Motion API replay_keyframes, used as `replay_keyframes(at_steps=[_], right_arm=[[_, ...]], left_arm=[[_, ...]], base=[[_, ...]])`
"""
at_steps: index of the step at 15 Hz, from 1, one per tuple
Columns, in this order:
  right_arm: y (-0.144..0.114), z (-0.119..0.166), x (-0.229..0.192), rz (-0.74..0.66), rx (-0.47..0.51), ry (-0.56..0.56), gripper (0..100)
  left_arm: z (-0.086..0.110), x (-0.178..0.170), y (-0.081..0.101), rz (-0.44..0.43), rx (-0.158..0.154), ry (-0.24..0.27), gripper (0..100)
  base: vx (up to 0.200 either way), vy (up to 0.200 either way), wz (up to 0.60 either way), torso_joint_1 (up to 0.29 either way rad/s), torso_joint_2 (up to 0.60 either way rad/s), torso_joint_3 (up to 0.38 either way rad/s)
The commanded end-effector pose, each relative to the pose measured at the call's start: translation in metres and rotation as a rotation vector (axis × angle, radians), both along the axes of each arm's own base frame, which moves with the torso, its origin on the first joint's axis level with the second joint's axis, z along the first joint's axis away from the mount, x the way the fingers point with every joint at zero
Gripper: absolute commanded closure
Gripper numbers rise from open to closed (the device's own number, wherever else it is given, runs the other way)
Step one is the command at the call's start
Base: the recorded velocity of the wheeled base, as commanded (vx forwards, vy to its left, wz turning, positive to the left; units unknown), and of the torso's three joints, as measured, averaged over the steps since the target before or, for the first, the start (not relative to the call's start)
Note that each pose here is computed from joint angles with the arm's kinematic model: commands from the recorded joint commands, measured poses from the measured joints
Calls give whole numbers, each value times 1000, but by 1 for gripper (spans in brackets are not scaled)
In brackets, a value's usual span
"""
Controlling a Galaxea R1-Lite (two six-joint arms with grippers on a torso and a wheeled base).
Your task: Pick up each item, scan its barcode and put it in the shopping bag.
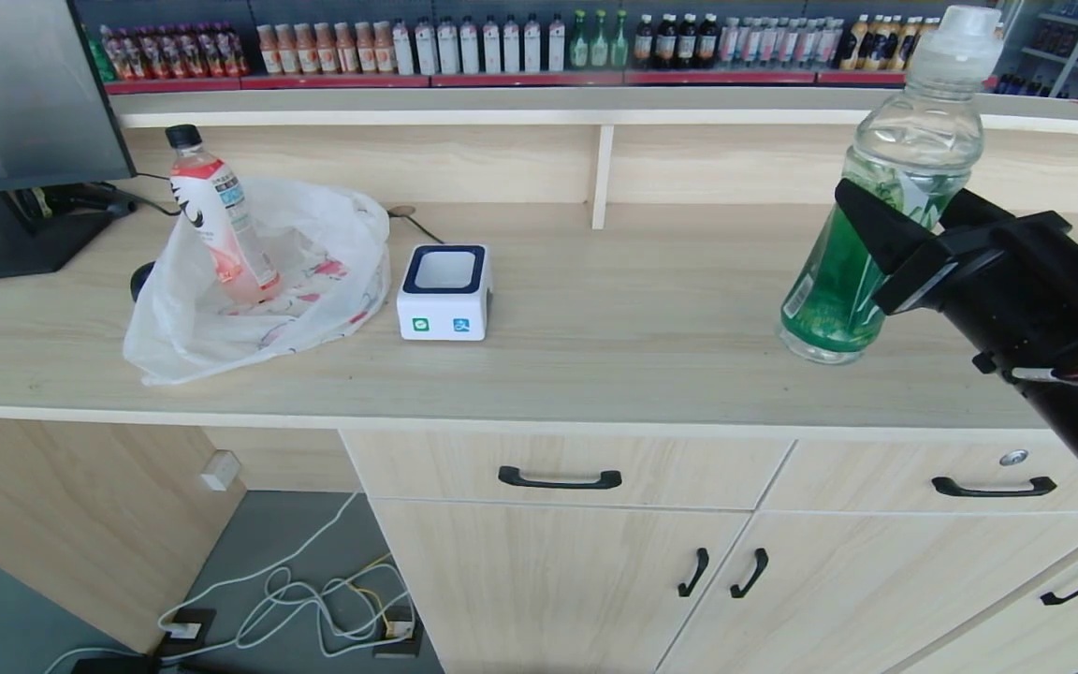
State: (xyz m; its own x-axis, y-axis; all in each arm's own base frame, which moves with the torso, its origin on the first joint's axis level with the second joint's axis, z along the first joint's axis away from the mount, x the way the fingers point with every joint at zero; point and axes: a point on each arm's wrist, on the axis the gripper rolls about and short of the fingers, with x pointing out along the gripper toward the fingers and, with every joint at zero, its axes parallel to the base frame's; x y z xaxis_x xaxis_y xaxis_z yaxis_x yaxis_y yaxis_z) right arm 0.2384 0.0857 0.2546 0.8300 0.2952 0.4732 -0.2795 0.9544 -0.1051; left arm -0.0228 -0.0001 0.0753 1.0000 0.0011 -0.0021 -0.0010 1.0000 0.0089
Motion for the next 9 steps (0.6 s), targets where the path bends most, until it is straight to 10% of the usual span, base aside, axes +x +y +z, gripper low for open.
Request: replay_keyframes(at_steps=[1,9], right_arm=[[0,2,-1,0,3,-8,100],[4,-9,5,13,-8,35,100]], left_arm=[[0,0,0,0,0,-1,0],[0,0,0,-1,-4,-1,0]], base=[[0,200,0,-2,2,2],[0,200,0,4,1,2]])
